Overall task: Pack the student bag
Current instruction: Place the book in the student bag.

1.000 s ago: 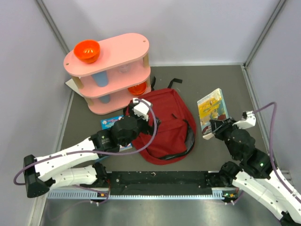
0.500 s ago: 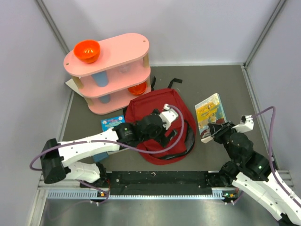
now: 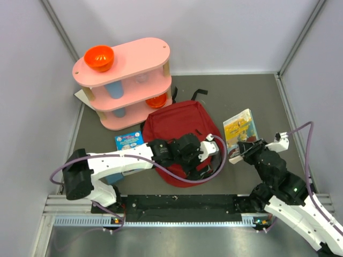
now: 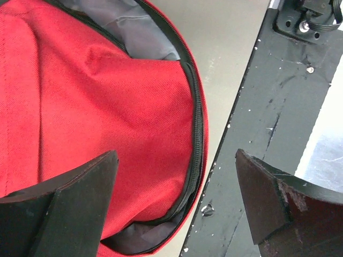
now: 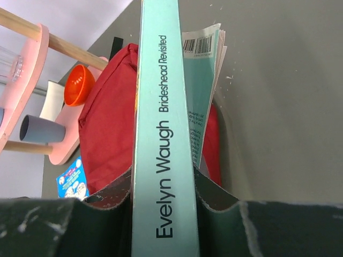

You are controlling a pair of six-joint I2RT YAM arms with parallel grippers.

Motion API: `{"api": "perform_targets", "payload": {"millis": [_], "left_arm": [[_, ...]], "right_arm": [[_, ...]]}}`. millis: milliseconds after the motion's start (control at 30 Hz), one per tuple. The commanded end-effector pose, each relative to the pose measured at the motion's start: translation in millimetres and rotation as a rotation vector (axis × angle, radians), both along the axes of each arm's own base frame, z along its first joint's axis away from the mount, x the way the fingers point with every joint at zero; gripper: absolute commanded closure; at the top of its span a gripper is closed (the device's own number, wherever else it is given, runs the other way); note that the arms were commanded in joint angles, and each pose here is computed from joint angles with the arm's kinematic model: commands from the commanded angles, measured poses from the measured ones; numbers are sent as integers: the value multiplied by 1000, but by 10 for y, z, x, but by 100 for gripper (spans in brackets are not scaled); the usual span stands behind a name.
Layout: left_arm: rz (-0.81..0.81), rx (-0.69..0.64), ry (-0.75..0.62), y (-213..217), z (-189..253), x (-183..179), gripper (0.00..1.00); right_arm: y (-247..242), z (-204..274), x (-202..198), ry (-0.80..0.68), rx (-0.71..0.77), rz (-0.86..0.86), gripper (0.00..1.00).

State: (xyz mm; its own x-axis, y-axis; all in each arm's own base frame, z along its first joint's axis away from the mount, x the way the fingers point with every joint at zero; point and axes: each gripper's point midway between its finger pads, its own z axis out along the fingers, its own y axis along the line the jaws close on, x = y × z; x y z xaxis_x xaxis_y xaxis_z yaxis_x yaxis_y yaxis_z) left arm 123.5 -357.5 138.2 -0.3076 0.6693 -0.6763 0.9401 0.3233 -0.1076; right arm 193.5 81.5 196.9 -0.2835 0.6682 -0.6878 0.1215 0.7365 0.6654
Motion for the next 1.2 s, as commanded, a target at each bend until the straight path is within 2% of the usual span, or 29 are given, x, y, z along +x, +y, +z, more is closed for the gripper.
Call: {"api": "perform_targets", "payload": {"millis": [0, 133, 400, 433, 633, 767, 867, 900, 1067, 1167], "left_arm": [[-65, -8, 37, -140, 46, -72, 5], [-48, 51, 48, -120, -64, -41, 9], [4, 151, 33, -30, -277, 57, 21], [16, 158, 23, -12, -294, 81, 27], [35, 158, 28, -52, -320, 115, 42], [43, 165, 27, -59, -367, 130, 62], [84, 168, -1, -37, -356, 204, 87], [126, 169, -14, -13, -347, 261, 100], [262, 108, -106, 72, -63, 508, 100], [411, 53, -166, 218, 219, 823, 100]], "right_arm": [[21, 328, 86, -90, 90, -34, 100], [11, 353, 85, -96, 86, -35, 100], [-74, 484, 118, -98, -31, -51, 100], [-76, 481, 120, -97, -32, -52, 100], [-27, 390, 132, -71, -9, -50, 100], [-10, 351, 123, -63, 6, -46, 100], [-21, 350, 118, -66, 9, -49, 100], [-32, 355, 114, -68, 8, -52, 100], [-82, 401, 98, -81, 7, -65, 100], [-94, 428, 80, -87, 19, -65, 100]]}}
